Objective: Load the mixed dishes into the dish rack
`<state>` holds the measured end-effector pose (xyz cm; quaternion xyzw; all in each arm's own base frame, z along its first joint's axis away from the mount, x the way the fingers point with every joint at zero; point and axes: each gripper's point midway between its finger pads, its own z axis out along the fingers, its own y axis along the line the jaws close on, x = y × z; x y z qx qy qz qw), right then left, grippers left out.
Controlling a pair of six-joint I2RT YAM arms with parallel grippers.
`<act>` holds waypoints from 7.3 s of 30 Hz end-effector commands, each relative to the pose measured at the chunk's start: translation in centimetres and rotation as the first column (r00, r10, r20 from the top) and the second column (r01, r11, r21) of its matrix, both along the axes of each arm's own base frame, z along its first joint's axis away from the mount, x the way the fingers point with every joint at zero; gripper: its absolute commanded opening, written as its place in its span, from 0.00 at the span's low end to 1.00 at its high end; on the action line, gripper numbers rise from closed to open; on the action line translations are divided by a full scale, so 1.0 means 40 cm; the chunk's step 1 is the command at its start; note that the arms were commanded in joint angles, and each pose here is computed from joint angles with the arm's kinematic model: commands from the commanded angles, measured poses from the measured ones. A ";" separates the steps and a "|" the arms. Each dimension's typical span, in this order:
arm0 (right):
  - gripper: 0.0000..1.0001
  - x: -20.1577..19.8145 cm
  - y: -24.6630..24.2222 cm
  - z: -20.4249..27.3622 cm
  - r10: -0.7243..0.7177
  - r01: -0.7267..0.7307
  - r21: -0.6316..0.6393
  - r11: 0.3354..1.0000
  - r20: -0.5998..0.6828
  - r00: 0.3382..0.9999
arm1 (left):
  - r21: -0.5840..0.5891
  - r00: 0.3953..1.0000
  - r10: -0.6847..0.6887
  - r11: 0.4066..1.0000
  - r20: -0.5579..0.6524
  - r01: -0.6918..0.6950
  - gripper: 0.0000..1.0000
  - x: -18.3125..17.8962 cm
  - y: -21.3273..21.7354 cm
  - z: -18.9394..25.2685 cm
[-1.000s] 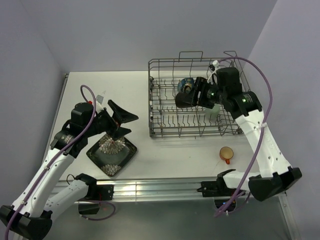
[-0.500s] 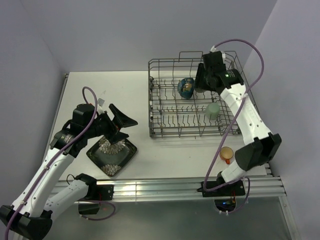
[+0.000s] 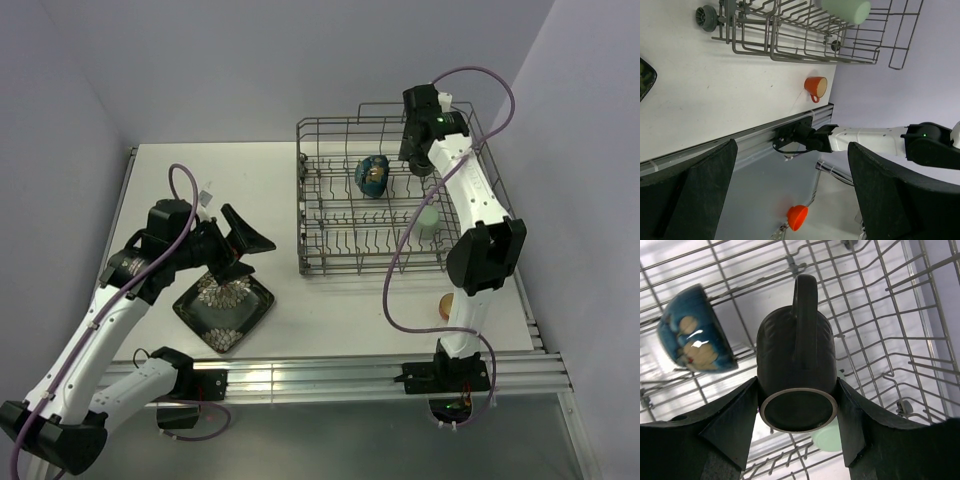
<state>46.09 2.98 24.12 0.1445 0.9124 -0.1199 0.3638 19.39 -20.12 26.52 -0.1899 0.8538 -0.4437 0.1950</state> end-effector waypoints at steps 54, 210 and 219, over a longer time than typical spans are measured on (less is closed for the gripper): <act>0.80 0.099 -0.043 -0.122 0.048 -0.038 0.136 0.990 -0.072 0.996 | 0.178 0.973 -0.206 0.966 0.106 0.185 0.95 0.009 -0.122 0.085; 0.00 -0.651 0.542 0.366 0.420 -0.717 0.683 -0.138 0.696 0.582 | -0.672 0.942 -0.328 0.712 -0.067 0.201 0.99 -0.041 -0.286 0.382; 0.00 -0.676 0.586 0.362 0.454 -0.720 0.674 -0.165 0.700 0.551 | -0.673 0.939 -0.334 0.714 -0.085 0.193 0.99 -0.036 -0.298 0.361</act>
